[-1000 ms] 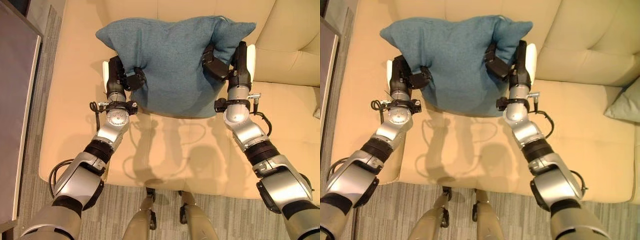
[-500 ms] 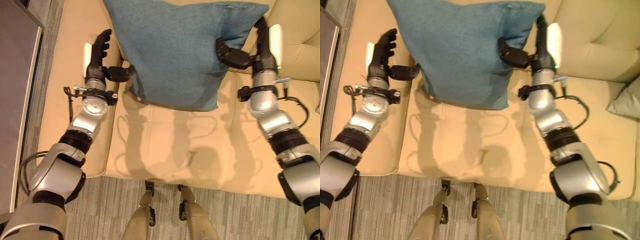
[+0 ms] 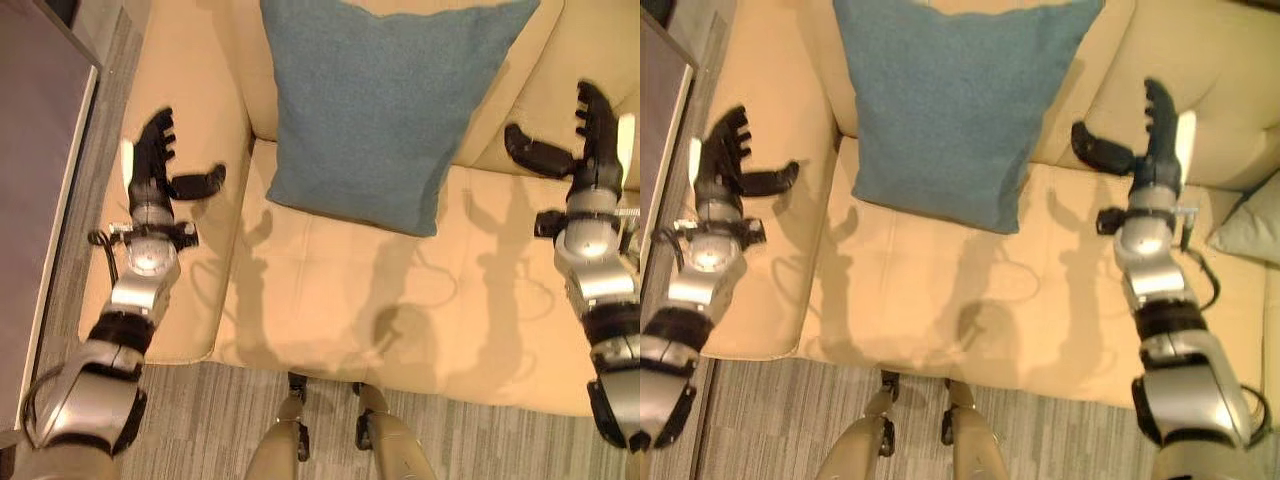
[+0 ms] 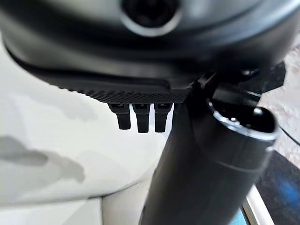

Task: Pick up all the scattered cushions and arrange them neatly on the sofa.

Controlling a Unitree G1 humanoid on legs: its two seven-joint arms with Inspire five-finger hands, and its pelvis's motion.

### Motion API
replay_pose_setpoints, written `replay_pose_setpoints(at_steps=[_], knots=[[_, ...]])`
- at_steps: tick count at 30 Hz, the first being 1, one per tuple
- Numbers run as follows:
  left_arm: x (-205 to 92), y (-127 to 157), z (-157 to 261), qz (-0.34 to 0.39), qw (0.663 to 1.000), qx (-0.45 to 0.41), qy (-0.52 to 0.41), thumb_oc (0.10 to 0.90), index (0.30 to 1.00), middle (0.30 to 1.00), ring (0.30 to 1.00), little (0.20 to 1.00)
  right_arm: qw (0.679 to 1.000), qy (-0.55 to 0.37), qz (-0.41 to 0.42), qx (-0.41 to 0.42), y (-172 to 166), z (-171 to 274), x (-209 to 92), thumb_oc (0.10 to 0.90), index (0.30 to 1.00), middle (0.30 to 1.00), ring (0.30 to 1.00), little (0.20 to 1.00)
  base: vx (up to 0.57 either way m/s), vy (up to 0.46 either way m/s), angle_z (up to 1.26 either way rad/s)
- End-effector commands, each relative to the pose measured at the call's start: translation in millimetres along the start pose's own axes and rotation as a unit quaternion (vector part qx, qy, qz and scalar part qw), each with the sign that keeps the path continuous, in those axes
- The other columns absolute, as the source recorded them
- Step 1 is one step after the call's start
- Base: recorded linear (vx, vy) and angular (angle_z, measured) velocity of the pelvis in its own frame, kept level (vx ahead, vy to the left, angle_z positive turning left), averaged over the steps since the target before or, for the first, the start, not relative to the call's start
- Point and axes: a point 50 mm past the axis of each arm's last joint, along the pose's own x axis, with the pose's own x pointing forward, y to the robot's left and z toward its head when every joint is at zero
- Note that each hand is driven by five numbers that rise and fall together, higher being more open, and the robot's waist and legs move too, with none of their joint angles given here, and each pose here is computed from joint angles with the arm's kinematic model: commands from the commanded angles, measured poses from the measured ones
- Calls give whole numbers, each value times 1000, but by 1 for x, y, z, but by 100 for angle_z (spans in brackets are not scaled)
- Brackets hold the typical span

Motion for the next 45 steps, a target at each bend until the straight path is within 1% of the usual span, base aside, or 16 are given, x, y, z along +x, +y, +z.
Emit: replay_pose_setpoints(at_steps=[1, 2, 3, 4, 6, 10, 15, 18, 19, 22, 27, 30, 36, 37, 40, 45], knots=[[-14, -12, -3, -22, 999, -9, -36, 800, 900, 900, 900, 900, 998, -10, 29, -61, -2, -21, -24, 800, 900, 900, 900, 900, 92, -52, 12], [-27, -12, -17, -27, 1000, -8, -12, 800, 900, 900, 900, 900, 997, 13, 34, -69, -4, -36, -37, 800, 900, 900, 900, 900, 62, -33, 12], [-29, -13, -18, -29, 1000, -7, -10, 800, 900, 900, 900, 900, 997, 15, 35, -70, -5, -38, -39, 800, 900, 900, 900, 900, 99, -41, 9], [-57, -7, -47, -32, 999, -5, 43, 800, 900, 900, 900, 900, 991, 66, 53, -105, -10, -69, -67, 800, 900, 900, 900, 900, 108, -46, 6], [-88, 3, -76, -36, 994, 5, 104, 800, 900, 900, 900, 900, 977, 132, 86, -147, -12, -104, -107, 800, 900, 900, 900, 900, 126, -58, 5], [-129, 18, -117, -52, 975, 60, 209, 800, 900, 900, 900, 900, 950, 218, 141, -170, -4, -141, -159, 800, 900, 900, 900, 900, 61, -43, 17], [-174, 34, -151, -50, 946, 95, 307, 800, 900, 900, 900, 900, 923, 297, 179, -167, 4, -168, -203, 800, 900, 900, 900, 900, 34, -37, -1], [-189, 39, -162, -43, 934, 96, 341, 800, 900, 900, 900, 900, 912, 324, 192, -163, 7, -176, -218, 800, 900, 900, 900, 900, 20, -24, 0], [-208, 42, -173, -43, 918, 104, 380, 800, 900, 900, 900, 900, 899, 349, 207, -165, 9, -183, -232, 800, 900, 900, 900, 900, 24, -40, 2], [-231, 45, -186, -44, 894, 119, 430, 800, 900, 900, 900, 900, 883, 382, 217, -163, 11, -192, -250, 800, 900, 900, 900, 900, 25, -44, -1], [-253, 53, -197, -38, 866, 142, 477, 800, 900, 900, 900, 900, 871, 414, 220, -148, 13, -198, -268, 800, 900, 900, 900, 900, -9, -57, 10], [-255, 53, -200, -39, 861, 149, 485, 800, 900, 900, 900, 900, 867, 423, 222, -144, 14, -200, -271, 800, 900, 900, 900, 900, -99, -61, 12], [-242, 43, -202, -52, 860, 166, 479, 800, 900, 900, 900, 900, 868, 428, 206, -144, 16, -202, -261, 800, 900, 900, 900, 900, -272, -46, 21], [-244, 42, -204, -58, 856, 169, 485, 800, 900, 900, 900, 900, 873, 418, 203, -148, 24, -199, -247, 800, 900, 900, 900, 900, -389, -25, 42], [-264, 43, -210, -75, 831, 182, 521, 800, 900, 900, 900, 900, 866, 431, 211, -141, 27, -201, -248, 800, 900, 900, 900, 900, -229, 83, 10], [-260, 38, -212, -86, 824, 204, 521, 800, 900, 900, 900, 900, 861, 440, 206, -152, 32, -202, -243, 800, 900, 900, 900, 900, -193, 223, 73]])
